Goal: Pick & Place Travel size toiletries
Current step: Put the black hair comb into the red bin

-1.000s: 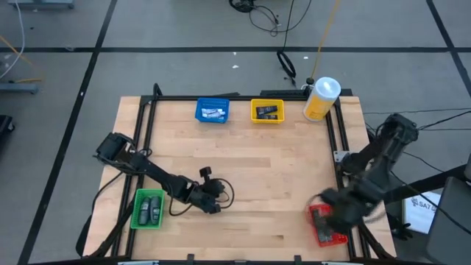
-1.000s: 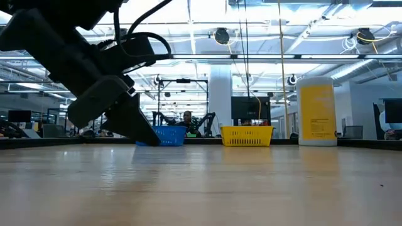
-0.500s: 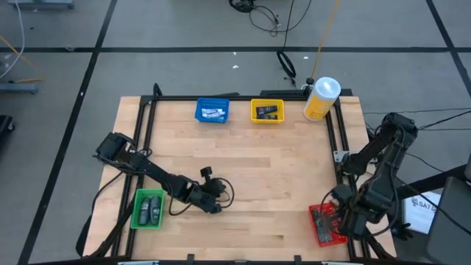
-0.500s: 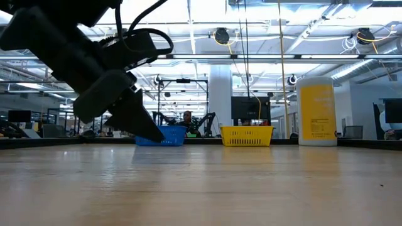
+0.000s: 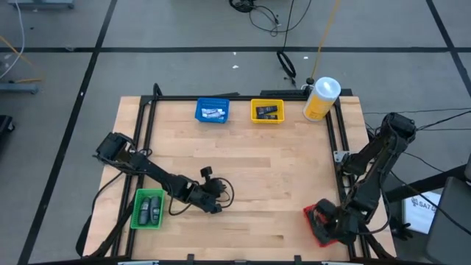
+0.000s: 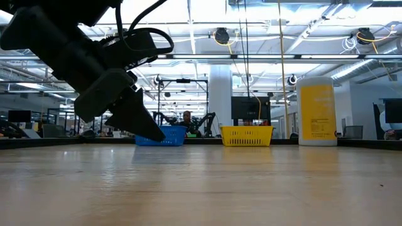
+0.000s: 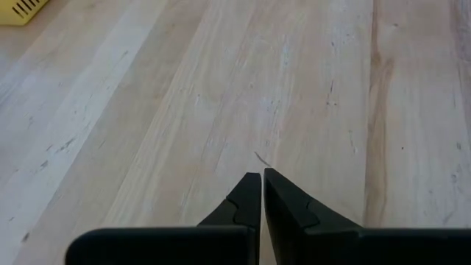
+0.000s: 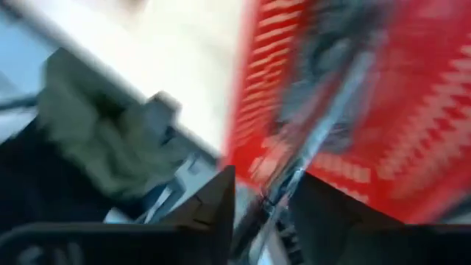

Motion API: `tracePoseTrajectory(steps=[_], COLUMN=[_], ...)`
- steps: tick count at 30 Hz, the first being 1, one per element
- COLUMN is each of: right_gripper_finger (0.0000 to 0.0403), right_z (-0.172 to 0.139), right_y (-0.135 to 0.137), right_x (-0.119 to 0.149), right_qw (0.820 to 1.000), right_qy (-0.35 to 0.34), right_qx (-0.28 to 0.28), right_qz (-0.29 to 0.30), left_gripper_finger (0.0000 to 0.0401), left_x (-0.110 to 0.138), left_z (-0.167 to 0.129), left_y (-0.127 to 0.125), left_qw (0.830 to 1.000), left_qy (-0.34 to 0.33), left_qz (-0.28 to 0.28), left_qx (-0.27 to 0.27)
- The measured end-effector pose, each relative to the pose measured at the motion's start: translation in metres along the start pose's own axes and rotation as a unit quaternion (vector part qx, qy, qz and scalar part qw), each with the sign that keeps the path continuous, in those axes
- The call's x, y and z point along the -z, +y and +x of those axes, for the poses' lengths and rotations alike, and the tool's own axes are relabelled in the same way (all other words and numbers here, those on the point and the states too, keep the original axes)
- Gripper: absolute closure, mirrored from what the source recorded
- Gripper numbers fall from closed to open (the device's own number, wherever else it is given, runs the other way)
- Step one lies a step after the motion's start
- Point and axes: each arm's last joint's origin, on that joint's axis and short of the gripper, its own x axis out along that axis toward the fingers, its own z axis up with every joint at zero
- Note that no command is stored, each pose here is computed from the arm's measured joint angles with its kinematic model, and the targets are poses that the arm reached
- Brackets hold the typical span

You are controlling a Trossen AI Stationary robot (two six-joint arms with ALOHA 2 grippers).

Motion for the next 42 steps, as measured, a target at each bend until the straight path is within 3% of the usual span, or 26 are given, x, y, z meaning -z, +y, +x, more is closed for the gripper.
tracePoseTrajectory(steps=[3,7,12,16,19,22,27,31,38,42], right_gripper_finger=[0.026,0.0233,0.0229,0.0236,0.0249,0.0277,0.0348,0.0393,0.0394,0.0401], right_z=[0.002,-0.009,-0.025,-0.03,-0.029,-0.028,-0.007,0.007,0.017,0.018], right_y=[0.004,0.0,-0.013,-0.003,0.018,0.029,0.023,0.02,0.0,-0.003], right_x=[0.002,0.0,-0.012,-0.02,-0.015,-0.006,0.004,0.008,-0.007,-0.015], right_qw=[0.998,0.996,0.993,0.976,0.963,0.958,0.981,0.985,0.996,0.995], right_qy=[0.021,0.013,-0.073,-0.145,-0.071,0.005,0.105,0.115,0.061,0.046], right_qx=[-0.047,-0.071,-0.064,-0.116,-0.185,-0.228,-0.143,-0.106,0.016,0.036], right_qz=[-0.036,-0.043,-0.06,-0.117,-0.184,-0.176,-0.077,-0.074,-0.066,-0.081], left_gripper_finger=[0.038,0.038,0.038,0.038,0.038,0.038,0.038,0.038,0.038,0.038], left_x=[0.0,0.0,0.0,0.0,0.0,0.0,0.0,0.0,0.0,0.0], left_z=[0.0,0.0,0.0,0.0,0.0,0.0,0.0,0.0,0.0,0.0], left_y=[0.0,0.0,0.0,0.0,0.0,0.0,0.0,0.0,0.0,0.0], left_qw=[1.0,1.0,1.0,1.0,1.0,1.0,1.0,1.0,1.0,1.0], left_qy=[0.0,0.0,0.0,0.0,0.0,0.0,0.0,0.001,0.0,0.0], left_qz=[0.0,0.0,0.0,0.0,0.0,-0.003,-0.003,-0.003,0.006,0.007], left_qx=[0.0,0.0,0.0,0.0,0.0,0.0,0.0,0.0,0.0,0.0])
